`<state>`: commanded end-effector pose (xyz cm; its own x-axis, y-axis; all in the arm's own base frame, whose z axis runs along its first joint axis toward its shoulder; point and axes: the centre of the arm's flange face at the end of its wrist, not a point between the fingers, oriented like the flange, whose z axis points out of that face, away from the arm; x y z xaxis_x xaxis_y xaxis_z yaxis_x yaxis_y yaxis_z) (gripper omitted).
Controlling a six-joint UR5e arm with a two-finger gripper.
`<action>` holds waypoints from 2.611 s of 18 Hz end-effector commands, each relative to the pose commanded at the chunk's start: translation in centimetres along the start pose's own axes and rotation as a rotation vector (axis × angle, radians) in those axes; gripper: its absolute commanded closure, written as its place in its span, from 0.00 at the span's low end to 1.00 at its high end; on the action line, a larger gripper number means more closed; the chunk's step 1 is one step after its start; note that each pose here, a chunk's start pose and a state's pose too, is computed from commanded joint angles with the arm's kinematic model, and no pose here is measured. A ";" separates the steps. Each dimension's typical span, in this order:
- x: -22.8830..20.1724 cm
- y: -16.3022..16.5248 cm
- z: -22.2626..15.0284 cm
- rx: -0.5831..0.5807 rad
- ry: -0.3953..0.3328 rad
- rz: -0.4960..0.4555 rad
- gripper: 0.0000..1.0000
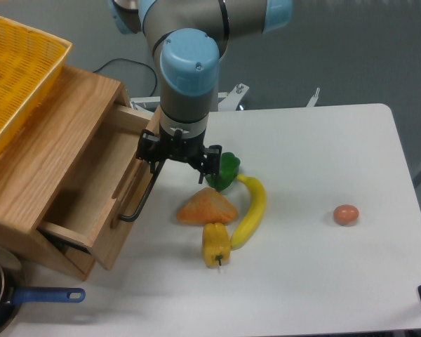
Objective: Slide the top drawer open
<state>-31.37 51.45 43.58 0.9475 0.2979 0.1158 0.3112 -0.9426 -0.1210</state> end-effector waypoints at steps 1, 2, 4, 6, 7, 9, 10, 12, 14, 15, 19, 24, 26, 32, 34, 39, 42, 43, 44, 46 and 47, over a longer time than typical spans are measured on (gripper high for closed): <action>0.0 0.0 0.0 0.001 -0.001 0.012 0.00; 0.0 0.0 0.0 0.001 -0.002 0.028 0.00; -0.1 0.0 0.0 0.001 -0.002 0.028 0.00; -0.6 0.1 0.0 -0.003 -0.009 0.020 0.00; -0.7 0.1 0.0 -0.005 -0.012 0.020 0.00; -1.1 0.1 -0.1 -0.006 -0.019 0.016 0.00; -1.4 0.2 -0.2 -0.005 -0.021 0.010 0.00; -1.9 0.3 -0.3 -0.003 -0.024 0.004 0.00; -2.5 0.4 -0.3 -0.004 -0.026 -0.004 0.00; -2.6 0.4 -0.3 -0.004 -0.026 -0.005 0.00; -3.3 0.6 -0.5 -0.002 -0.028 0.009 0.00; -3.8 0.8 -0.7 0.001 -0.032 0.007 0.00; -4.1 0.7 -1.0 0.004 -0.037 0.003 0.00; -4.8 0.6 -1.0 -0.012 -0.067 0.001 0.00; -4.7 0.6 -1.1 -0.011 -0.067 0.003 0.00; -4.7 0.7 -0.9 -0.015 -0.063 -0.001 0.00; -6.3 1.2 -0.1 -0.027 -0.059 -0.024 0.00; -7.0 1.3 0.2 -0.031 -0.057 -0.028 0.00; -7.8 1.5 0.2 -0.034 -0.055 -0.015 0.00; -9.7 2.4 -0.1 -0.039 -0.055 0.029 0.00; -10.1 2.7 -0.3 -0.037 -0.057 0.049 0.00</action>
<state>-40.14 45.89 42.43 0.9646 0.2582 0.0541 0.2622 -0.9610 -0.0884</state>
